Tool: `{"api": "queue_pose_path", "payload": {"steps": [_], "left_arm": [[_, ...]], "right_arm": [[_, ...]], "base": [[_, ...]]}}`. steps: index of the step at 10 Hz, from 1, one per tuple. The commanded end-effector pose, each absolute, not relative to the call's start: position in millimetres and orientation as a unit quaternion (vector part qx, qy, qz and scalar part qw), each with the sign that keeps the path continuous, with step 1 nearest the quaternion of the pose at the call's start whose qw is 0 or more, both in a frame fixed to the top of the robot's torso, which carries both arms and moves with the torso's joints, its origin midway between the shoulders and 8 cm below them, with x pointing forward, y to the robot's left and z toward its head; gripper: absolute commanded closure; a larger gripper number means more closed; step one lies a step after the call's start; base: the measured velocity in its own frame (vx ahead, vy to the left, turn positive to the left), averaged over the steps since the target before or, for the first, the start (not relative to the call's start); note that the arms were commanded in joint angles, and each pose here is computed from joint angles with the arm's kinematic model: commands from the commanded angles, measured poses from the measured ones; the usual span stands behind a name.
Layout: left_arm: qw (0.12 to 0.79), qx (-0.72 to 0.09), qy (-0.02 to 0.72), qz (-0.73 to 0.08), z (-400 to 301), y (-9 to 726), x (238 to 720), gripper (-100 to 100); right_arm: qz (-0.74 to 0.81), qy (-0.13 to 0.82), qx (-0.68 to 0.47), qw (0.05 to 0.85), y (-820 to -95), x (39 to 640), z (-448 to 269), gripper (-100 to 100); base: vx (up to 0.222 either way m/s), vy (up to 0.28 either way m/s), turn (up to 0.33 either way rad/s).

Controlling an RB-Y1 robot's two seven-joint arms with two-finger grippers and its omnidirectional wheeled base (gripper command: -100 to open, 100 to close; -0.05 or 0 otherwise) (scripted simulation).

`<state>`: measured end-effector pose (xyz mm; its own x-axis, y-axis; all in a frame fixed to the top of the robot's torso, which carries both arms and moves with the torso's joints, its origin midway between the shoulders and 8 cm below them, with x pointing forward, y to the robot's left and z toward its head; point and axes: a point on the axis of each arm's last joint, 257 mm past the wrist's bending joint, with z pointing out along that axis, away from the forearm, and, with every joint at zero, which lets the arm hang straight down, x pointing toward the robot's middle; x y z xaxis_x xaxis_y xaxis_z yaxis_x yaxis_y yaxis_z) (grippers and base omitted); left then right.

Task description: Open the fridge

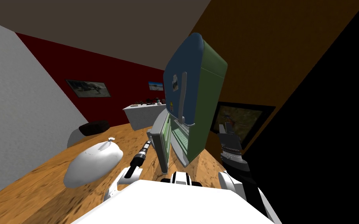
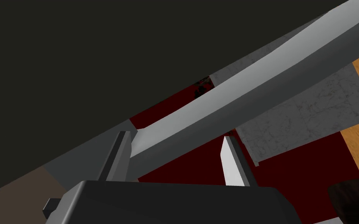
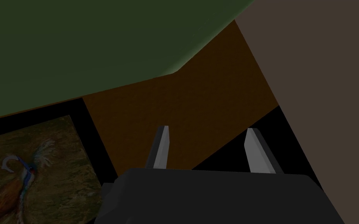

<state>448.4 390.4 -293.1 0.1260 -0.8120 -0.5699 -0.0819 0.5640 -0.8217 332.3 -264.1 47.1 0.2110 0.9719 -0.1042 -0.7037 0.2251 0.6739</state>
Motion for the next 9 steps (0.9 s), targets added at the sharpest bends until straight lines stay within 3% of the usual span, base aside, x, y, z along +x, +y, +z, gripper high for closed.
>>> {"api": "queue_pose_path", "payload": {"steps": [1,9], "left_arm": [[0.65,-0.348,0.599,-0.311,-285,375,469,100],[0.627,-0.306,0.621,-0.358,-291,349,504,100]], "right_arm": [[0.569,0.266,0.252,0.736,-264,332,47,0],[0.569,0.266,0.252,0.736,-264,332,47,0]], "base": [[-0.037,0.156,0.103],[-0.002,0.096,0.072]]}}
